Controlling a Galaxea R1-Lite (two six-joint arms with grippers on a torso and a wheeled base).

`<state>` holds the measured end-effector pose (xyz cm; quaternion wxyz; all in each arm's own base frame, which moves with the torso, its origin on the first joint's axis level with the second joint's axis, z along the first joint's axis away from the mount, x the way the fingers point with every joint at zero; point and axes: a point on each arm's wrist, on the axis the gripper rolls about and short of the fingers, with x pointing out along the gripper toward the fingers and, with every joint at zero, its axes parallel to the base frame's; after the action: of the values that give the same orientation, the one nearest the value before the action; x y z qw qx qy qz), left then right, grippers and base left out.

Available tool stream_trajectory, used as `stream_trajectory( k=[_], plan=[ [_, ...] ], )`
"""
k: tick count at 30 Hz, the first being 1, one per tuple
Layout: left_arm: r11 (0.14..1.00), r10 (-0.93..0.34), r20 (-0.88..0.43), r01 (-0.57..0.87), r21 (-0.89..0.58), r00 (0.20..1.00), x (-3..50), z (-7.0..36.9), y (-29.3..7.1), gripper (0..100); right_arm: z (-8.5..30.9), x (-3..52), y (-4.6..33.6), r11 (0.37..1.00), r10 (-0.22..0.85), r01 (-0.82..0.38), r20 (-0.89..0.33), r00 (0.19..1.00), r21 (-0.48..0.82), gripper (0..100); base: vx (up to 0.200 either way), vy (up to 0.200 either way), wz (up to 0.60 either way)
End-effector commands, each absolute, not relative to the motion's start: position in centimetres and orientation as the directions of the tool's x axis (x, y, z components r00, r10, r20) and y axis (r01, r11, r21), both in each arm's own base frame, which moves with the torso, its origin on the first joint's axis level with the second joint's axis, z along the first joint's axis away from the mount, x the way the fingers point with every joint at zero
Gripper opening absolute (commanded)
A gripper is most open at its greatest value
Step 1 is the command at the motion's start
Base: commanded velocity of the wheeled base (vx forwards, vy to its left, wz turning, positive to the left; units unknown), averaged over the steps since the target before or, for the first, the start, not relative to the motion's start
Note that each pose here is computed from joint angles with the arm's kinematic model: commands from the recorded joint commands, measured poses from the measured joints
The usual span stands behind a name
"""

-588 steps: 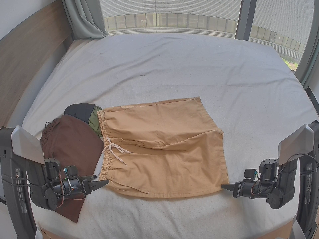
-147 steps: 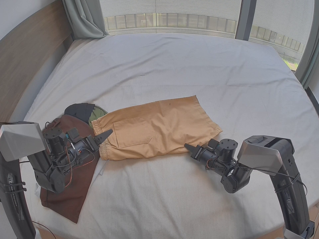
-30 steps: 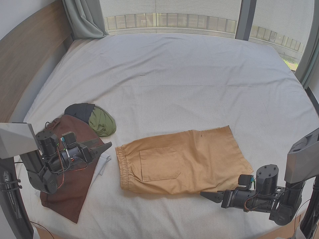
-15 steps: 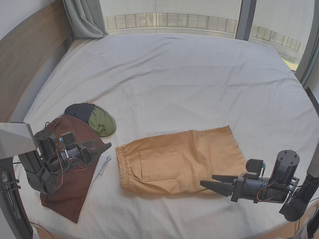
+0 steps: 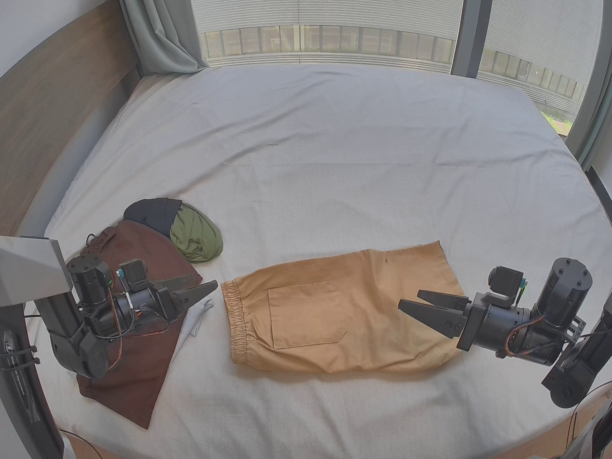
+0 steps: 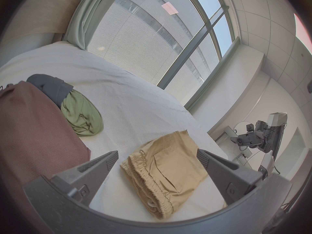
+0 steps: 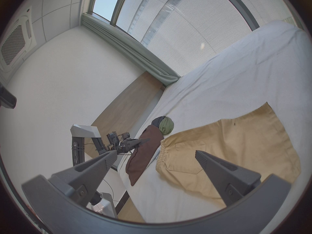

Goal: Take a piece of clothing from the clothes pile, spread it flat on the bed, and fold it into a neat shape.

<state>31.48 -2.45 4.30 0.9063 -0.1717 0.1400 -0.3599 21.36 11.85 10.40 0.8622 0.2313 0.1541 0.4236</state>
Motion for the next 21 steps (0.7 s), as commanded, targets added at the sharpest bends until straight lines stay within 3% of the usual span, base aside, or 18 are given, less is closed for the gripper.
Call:
stream_trajectory(
  k=[1,21],
  plan=[
    [0.662,-0.715,-0.142,0.598,-0.452,0.685,31.2,4.0,-3.1,100,10.8,21.8,11.8,0.538,0.794,-0.662,-0.051,0.605,0.522,100,0.0,0.0,0.0],
    [0.652,-0.718,-0.223,0.525,-0.547,0.659,32.1,-0.1,-4.5,100,10.8,22.1,11.6,0.547,0.786,-0.658,-0.047,0.617,0.518,100,0.0,0.0,0.0]
  ],
)
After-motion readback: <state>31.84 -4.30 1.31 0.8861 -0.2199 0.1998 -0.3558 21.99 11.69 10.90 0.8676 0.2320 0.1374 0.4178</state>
